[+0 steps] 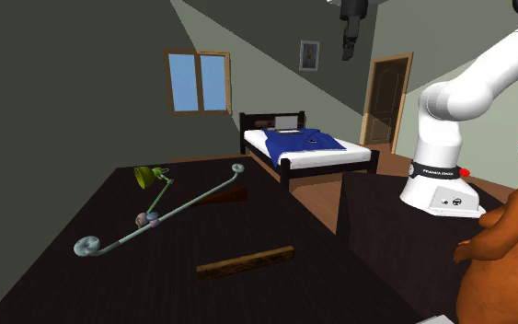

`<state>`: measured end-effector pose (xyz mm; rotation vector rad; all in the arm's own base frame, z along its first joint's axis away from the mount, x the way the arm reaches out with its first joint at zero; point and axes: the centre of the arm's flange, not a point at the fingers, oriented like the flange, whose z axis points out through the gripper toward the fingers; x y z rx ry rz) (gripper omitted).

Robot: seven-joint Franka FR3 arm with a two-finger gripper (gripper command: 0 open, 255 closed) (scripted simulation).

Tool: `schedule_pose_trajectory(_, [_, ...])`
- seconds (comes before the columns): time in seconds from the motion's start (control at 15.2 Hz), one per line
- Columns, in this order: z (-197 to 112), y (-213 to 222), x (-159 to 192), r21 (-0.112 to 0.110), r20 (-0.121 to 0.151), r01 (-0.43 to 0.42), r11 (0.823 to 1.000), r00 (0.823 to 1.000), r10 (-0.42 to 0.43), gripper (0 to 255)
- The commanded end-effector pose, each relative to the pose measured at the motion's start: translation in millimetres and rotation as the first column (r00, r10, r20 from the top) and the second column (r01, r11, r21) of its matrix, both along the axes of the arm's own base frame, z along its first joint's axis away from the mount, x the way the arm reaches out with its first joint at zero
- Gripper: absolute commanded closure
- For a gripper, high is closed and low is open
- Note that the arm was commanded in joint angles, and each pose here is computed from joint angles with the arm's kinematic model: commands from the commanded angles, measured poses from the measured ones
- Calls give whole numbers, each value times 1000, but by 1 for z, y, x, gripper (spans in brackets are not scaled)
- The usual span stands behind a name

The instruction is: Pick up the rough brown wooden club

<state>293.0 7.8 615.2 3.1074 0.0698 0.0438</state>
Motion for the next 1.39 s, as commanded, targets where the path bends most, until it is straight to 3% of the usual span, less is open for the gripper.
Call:
schedule_pose_trajectory(0.0, [0,0,0,0,0,0,1000,1000,0,0])
schedule_pose_trajectory(0.66, [-86,28,99,11,-25,-131,991,991,131,0])
schedule_pose_trajectory(1.32, [-175,69,191,25,-49,-260,965,964,260,0])
